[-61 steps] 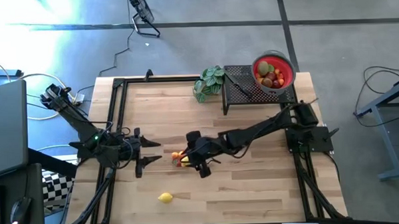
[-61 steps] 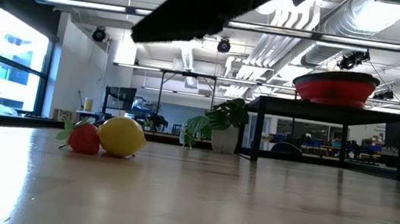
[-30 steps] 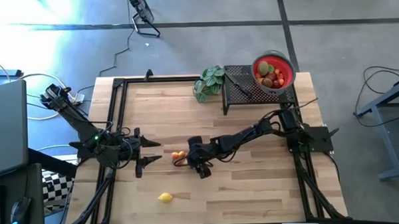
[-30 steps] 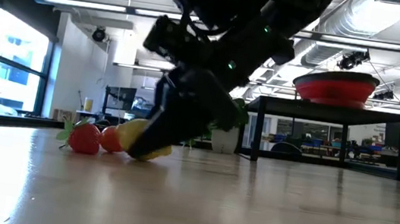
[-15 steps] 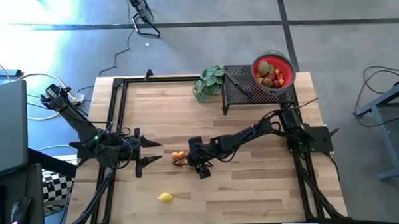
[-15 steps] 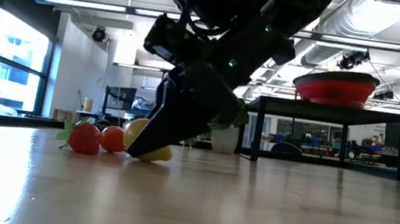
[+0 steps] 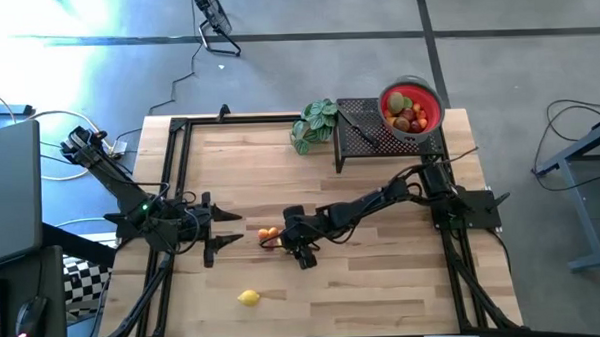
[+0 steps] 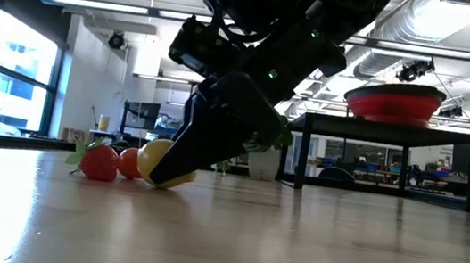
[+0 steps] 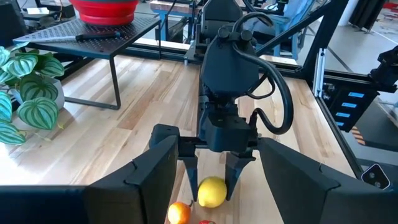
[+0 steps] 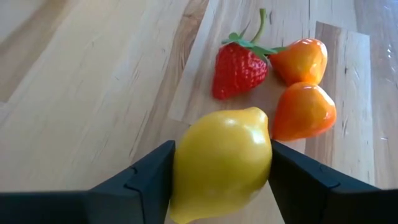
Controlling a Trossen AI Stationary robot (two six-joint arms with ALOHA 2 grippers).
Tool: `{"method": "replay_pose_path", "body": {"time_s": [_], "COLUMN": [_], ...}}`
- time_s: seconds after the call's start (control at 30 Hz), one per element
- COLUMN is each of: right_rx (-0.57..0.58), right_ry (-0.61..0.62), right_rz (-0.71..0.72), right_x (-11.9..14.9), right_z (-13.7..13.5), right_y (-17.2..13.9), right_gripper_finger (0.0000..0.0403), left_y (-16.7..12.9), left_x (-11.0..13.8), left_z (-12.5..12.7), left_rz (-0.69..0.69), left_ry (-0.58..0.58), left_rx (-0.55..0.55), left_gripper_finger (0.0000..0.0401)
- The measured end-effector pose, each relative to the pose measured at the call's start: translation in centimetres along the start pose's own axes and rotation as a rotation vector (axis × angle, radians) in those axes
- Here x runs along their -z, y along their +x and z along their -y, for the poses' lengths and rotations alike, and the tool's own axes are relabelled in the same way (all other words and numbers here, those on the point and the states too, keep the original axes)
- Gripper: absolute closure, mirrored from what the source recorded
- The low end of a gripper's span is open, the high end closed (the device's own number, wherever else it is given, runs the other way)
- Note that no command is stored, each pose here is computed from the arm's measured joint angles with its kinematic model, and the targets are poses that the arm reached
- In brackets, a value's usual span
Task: Pick & Place Fruit
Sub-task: Put the yellow lemon into the red strainer bowl
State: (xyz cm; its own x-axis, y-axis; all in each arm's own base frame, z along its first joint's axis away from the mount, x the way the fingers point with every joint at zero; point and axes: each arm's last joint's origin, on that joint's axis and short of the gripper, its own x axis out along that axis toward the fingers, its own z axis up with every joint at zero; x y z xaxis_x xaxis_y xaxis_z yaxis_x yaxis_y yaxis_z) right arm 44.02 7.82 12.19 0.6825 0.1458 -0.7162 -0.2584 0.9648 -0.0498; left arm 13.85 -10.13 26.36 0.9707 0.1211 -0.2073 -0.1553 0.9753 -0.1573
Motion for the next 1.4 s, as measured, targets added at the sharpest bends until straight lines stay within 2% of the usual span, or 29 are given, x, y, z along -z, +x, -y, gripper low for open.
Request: {"method": "replay_pose_path", "body": {"time_s": [0.23,0.4,0.63,1.0,1.2,1.4], "right_rx": [0.000,0.002,0.031,0.139,0.167,0.289], "right_ry": [0.000,0.000,0.000,0.040,0.114,0.222], "right_rz": [0.000,0.005,0.038,0.048,0.094,0.114], "right_x": [0.0,-0.2,-1.5,-4.4,-5.6,-5.9], "right_z": [0.0,0.0,0.2,0.9,2.0,3.7], "right_y": [0.0,-0.2,-2.1,-9.4,-14.2,-19.3], "right_gripper_finger": [0.0177,0.0188,0.0184,0.0186,0.0190,0.0189], "left_y": [0.0,0.0,0.0,0.0,0.0,0.0], "left_x": [0.0,0.0,0.0,0.0,0.0,-0.1], "left_z": [0.0,0.0,0.0,0.0,0.0,0.0], "left_rz": [0.000,0.000,0.000,-0.001,0.000,0.006], "left_ry": [0.000,0.000,0.000,0.009,0.011,0.000], "left_rx": [0.000,0.000,0.000,0.002,0.002,0.004], "left_gripper_finger": [0.0179,0.0179,0.0179,0.0179,0.0179,0.0179]}}
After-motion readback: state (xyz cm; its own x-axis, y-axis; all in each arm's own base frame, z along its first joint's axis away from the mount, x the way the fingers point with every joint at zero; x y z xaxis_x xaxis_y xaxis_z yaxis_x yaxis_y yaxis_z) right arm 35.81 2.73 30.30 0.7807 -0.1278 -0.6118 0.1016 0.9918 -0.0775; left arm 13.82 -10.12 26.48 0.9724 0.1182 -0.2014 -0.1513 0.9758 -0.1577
